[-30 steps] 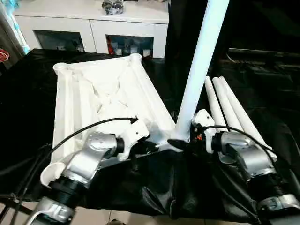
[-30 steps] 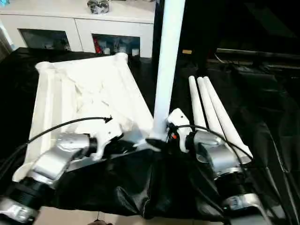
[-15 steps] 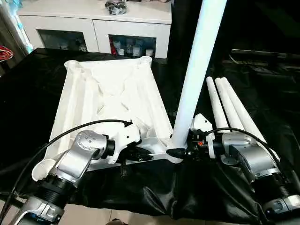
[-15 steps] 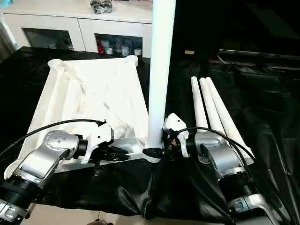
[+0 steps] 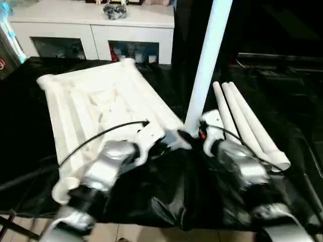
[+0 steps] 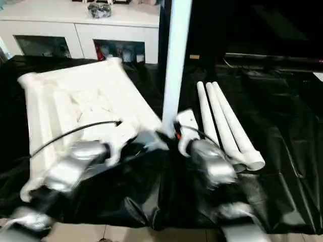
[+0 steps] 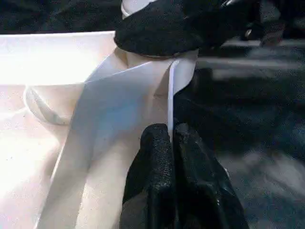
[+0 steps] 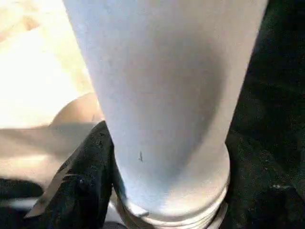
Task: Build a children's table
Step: Rotate leg to tighten
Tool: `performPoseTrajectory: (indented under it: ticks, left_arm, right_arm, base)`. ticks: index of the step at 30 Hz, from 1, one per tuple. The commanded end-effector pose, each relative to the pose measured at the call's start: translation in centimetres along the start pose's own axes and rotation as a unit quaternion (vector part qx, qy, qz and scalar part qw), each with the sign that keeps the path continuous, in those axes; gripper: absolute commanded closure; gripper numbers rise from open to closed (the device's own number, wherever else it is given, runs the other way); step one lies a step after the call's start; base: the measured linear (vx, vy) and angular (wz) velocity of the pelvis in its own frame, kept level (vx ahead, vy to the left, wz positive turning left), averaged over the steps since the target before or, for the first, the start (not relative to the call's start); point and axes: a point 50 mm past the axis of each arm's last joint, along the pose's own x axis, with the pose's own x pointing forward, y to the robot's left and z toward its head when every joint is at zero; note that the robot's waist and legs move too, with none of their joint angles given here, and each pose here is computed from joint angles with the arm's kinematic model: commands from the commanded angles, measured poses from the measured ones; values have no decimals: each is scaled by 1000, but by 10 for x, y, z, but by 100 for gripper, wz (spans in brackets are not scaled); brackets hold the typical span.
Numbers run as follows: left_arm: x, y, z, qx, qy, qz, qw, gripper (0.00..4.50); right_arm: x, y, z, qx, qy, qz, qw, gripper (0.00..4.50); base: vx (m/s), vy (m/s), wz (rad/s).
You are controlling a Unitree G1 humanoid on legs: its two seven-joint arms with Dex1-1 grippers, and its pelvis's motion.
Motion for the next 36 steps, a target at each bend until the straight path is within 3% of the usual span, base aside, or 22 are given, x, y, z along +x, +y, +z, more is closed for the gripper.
performPoseTrajectory:
  ticks: [1,4,5,11,15,20,22,29,31,32,36]
  left_arm:
    - [13,-10,29,4,-59,-5,998,450]
    - [14,-13,31,9,-60,-15,998,450]
    - [13,-13,31,12,-60,-20,998,450]
    - [5,-15,24,29,-60,-56,996,450]
    - [-6,-14,18,38,-59,-94,993,450]
    - [-18,-11,11,53,-43,-137,988,450]
    - [-21,-11,8,55,-38,-148,987,450]
    - [-38,-5,1,72,-9,-212,975,450]
    - [-40,-4,-1,73,-4,-221,973,450]
    - [-41,-4,-2,74,0,-225,971,450]
    - [-44,-1,-4,75,7,-232,970,450]
  right_arm:
    - [12,28,-10,15,22,37,999,176]
    - [15,31,-7,13,10,47,999,176]
    - [14,30,-6,17,7,53,998,120]
    - [6,17,-4,-36,6,71,997,69]
    - [-8,3,-1,-52,6,119,992,69]
    - [-23,-3,-1,-84,23,197,977,69]
    - [-27,-4,-1,-92,29,220,971,69]
    - [-52,-3,1,-121,66,349,927,69]
    - [-54,-2,1,-122,71,361,922,69]
    - [-55,-1,0,-121,75,371,918,103]
    - [-56,2,-1,-124,81,380,913,121]
  base:
    - [0,0,0]
    - [0,0,0]
    - [0,0,0]
    - [0,0,0]
    - [0,0,0]
    - [0,0,0]
    - [0,0,0]
    - [0,0,0]
    - [0,0,0]
    - [0,0,0]
    - [0,0,0]
